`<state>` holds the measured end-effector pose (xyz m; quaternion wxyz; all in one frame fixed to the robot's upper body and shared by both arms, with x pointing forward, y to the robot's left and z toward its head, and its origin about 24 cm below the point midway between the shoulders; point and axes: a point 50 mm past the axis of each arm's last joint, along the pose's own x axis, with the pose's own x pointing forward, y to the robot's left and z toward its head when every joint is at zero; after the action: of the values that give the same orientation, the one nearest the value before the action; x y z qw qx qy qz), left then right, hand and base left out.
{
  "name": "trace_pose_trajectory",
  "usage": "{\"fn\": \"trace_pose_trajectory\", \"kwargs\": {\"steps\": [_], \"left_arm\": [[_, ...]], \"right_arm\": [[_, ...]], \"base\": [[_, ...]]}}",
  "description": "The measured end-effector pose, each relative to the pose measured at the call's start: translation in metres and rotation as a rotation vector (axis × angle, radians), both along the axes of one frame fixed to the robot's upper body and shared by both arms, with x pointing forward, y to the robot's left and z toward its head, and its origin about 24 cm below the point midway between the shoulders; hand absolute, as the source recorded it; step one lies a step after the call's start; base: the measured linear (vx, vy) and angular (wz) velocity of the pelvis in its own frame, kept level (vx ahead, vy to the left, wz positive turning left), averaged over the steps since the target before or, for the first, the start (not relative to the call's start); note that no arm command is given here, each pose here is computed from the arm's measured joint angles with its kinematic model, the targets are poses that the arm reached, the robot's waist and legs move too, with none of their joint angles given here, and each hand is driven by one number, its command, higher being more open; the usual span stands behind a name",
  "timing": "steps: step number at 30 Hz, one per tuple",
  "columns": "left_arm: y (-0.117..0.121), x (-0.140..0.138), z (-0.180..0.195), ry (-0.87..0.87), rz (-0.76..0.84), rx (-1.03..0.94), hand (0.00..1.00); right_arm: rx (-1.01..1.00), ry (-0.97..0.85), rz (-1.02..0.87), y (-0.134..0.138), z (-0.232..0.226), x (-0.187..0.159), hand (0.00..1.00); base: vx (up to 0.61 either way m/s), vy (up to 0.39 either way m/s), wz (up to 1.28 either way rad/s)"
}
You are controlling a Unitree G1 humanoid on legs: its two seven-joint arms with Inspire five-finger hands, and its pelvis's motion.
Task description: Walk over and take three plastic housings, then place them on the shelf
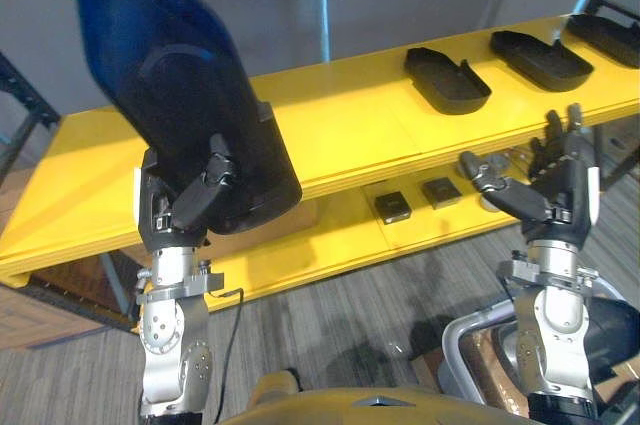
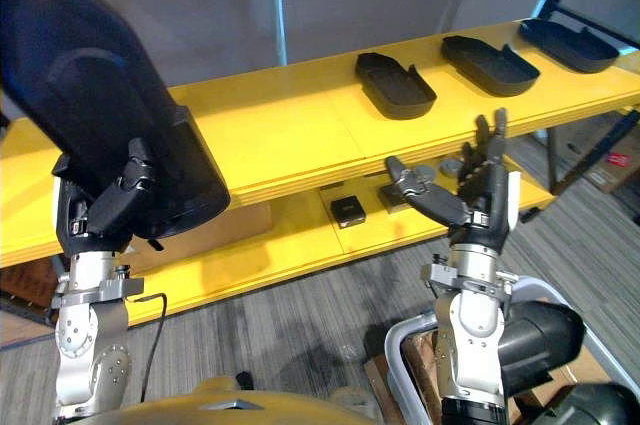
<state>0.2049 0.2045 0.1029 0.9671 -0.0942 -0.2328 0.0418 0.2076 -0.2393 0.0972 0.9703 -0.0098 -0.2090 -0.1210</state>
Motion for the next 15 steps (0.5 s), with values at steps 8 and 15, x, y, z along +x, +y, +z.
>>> {"fn": "trace_pose_trajectory", "kwargs": {"steps": [8, 15], "left_arm": [[0.011, 0.021, -0.009, 0.171, 0.01, 0.124, 0.0], [0.02, 0.066, -0.026, 0.318, 0.031, 0.145, 0.0]], "right_arm": [[-0.018, 0.022, 0.227, 0.034, -0.005, 0.007, 1.0], [-0.016, 0.06, 0.432, 0.053, -0.009, 0.01, 1.0]], "base": [[0.01, 0.033, -0.32], [-0.07, -0.011, -0.14]]}}
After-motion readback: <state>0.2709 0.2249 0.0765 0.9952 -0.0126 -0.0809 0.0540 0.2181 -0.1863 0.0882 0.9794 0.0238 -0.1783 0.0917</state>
